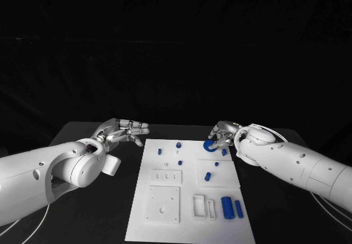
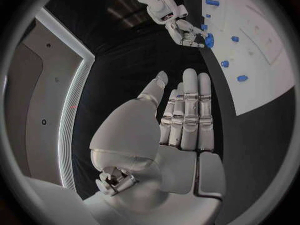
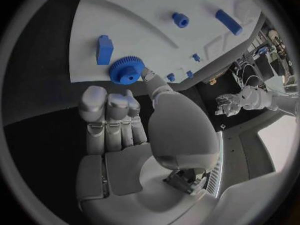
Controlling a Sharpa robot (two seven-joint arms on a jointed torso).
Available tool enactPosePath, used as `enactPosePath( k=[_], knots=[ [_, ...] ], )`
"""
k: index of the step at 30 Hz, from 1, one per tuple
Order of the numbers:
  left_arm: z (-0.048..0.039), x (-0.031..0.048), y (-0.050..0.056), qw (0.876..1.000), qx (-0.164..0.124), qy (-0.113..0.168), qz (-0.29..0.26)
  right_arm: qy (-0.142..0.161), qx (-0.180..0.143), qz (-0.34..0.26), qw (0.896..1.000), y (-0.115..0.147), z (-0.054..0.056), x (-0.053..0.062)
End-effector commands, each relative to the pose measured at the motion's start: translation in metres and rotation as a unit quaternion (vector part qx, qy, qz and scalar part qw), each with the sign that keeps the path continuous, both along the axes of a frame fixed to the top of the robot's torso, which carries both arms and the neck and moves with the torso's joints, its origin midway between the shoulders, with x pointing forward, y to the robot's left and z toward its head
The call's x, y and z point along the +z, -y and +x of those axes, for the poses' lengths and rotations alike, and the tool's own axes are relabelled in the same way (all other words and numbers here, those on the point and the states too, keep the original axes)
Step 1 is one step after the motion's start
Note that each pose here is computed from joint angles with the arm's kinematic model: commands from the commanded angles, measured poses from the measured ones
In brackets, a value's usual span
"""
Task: Assemble the parts on the task board
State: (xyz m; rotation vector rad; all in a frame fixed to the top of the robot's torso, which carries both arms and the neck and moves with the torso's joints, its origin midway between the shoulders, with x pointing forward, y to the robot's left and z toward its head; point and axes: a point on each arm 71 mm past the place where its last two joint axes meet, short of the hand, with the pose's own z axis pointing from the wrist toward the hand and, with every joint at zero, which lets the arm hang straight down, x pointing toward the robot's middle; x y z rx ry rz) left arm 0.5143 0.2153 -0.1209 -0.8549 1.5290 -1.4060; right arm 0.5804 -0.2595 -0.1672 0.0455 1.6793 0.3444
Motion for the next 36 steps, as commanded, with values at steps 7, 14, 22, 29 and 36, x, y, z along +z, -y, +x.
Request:
enactPosePath(
  k=[7, 14, 22, 29, 36],
  knots=[
    [-0.0005, 0.0014, 0.002, 1.000, -0.009, 0.003, -0.001, -0.010, 0.004, 0.001, 1.000, 0.001, 0.001, -0.004],
    [-0.0007, 0.0015, 0.002, 1.000, -0.008, 0.004, -0.001, -0.013, 0.000, 0.001, 1.000, 0.003, 0.002, -0.007],
    [-0.0009, 0.0015, 0.002, 1.000, -0.008, 0.004, -0.001, -0.022, -0.004, -0.002, 1.000, 0.004, 0.004, -0.013],
    [-0.0011, 0.0016, 0.002, 1.000, -0.008, 0.004, -0.001, -0.031, -0.004, -0.003, 1.000, 0.004, 0.004, -0.019],
    [-0.0011, 0.0017, 0.001, 1.000, -0.008, 0.004, -0.001, -0.049, -0.001, -0.003, 0.999, 0.003, 0.004, -0.027]
  ],
)
